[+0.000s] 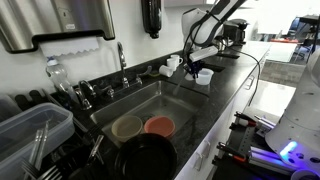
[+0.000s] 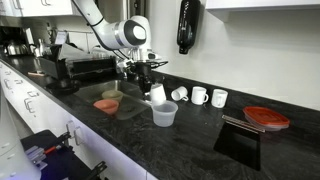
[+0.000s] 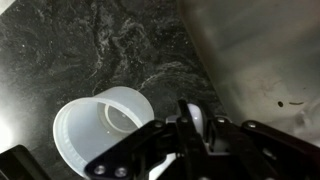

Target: Remove the cup from the sink

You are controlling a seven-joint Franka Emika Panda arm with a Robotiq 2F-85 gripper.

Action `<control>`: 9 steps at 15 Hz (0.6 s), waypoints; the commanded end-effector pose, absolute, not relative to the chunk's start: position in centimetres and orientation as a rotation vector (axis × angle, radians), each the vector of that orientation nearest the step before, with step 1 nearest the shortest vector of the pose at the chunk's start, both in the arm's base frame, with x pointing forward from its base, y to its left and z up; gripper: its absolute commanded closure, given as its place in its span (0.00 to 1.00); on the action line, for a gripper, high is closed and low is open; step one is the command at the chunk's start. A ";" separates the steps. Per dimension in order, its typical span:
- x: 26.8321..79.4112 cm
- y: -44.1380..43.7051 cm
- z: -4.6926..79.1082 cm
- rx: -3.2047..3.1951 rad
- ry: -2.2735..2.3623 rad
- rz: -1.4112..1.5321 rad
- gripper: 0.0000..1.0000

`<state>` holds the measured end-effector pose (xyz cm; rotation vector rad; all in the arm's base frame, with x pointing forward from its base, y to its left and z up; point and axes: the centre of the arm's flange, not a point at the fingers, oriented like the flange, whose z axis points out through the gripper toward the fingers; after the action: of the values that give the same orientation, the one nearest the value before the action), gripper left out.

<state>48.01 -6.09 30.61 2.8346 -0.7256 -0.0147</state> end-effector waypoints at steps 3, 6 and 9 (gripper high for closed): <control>47.1 -5.4 31.5 2.904 -0.799 -0.038 0.97; 47.1 -4.6 31.2 2.942 -0.819 -0.068 0.97; 47.0 -4.1 31.0 2.989 -0.831 -0.097 0.97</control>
<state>47.48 -4.22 30.47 2.9420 -0.8318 -0.0763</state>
